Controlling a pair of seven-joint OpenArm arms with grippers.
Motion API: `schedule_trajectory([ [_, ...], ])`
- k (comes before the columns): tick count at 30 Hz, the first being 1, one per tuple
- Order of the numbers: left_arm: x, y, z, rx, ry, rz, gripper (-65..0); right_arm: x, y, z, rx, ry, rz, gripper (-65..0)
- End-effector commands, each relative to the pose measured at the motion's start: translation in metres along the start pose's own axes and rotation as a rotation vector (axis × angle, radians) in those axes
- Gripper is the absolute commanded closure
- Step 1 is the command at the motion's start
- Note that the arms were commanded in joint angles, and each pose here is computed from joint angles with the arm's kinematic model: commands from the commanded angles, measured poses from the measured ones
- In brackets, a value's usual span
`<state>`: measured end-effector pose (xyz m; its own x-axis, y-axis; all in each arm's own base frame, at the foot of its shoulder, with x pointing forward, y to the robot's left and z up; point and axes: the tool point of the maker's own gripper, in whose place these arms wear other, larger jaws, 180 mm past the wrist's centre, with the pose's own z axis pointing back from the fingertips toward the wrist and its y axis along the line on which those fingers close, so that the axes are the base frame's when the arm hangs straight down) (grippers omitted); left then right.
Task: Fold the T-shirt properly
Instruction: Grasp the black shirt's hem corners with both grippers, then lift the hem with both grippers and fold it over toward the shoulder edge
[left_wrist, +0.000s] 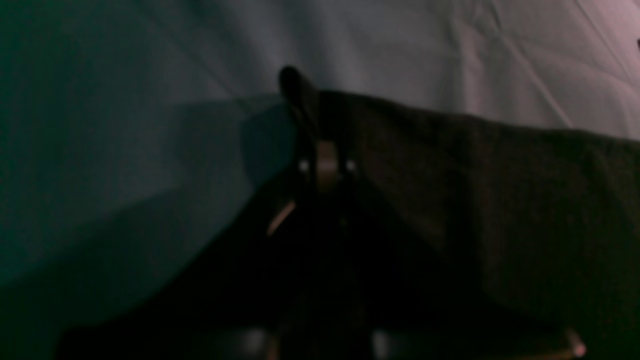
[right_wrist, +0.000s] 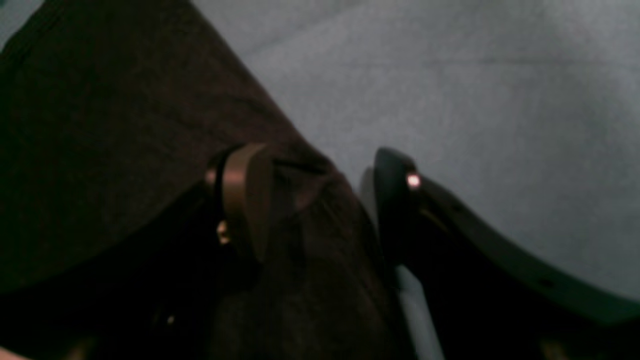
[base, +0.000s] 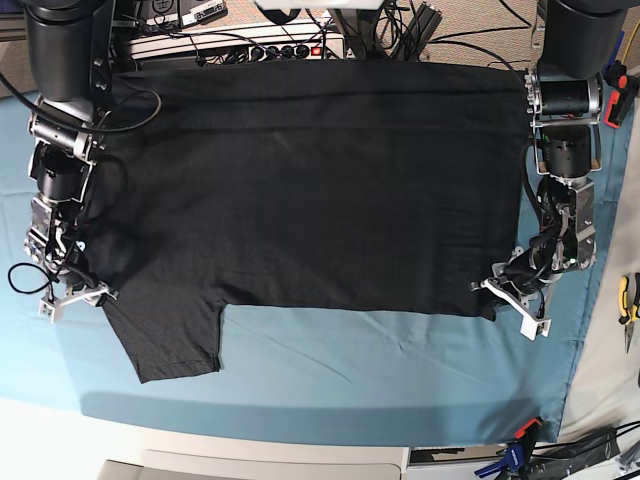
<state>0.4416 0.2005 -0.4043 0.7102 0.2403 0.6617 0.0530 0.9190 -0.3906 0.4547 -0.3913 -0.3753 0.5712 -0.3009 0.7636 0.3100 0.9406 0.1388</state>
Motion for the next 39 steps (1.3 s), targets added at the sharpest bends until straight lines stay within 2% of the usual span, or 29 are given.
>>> schedule_trajectory([
  [1,0.012,-0.002,0.002,-0.006,-0.007,-0.017,0.0,0.029,0.008,0.002,0.023,-0.067,-0.007,-32.7],
  [8,0.011,-0.002,0.002,-0.003,-0.005,-0.020,0.0,0.017,0.035,-0.005,0.068,-0.058,-0.014,-32.7],
  [17,0.011,-0.002,0.002,-0.003,-0.005,-0.020,0.0,0.022,0.018,-0.003,0.008,-0.071,-0.018,-32.4],
  [18,0.011,-0.002,0.002,-0.003,-0.005,-0.020,0.0,0.023,0.016,-0.003,0.000,-0.075,-0.020,-31.3],
  [20,0.011,-0.002,0.002,-0.003,-0.005,-0.020,0.0,0.024,0.014,-0.002,-0.006,-0.080,-0.020,-24.6],
  [24,0.011,-0.002,0.002,-0.003,-0.005,-0.020,0.0,0.027,0.016,-0.002,0.009,-0.094,-0.014,-6.4],
  [26,0.011,-0.002,0.002,-0.003,-0.005,-0.020,0.0,0.028,0.023,-0.002,0.043,-0.103,-0.003,0.0],
  [33,0.012,-0.001,0.003,-0.003,-0.004,-0.018,0.0,0.029,0.045,0.001,0.171,-0.108,0.043,0.0],
  [39,0.018,-0.002,0.012,-0.069,-0.015,0.004,0.0,0.036,0.042,0.011,0.249,-0.119,0.094,0.0],
])
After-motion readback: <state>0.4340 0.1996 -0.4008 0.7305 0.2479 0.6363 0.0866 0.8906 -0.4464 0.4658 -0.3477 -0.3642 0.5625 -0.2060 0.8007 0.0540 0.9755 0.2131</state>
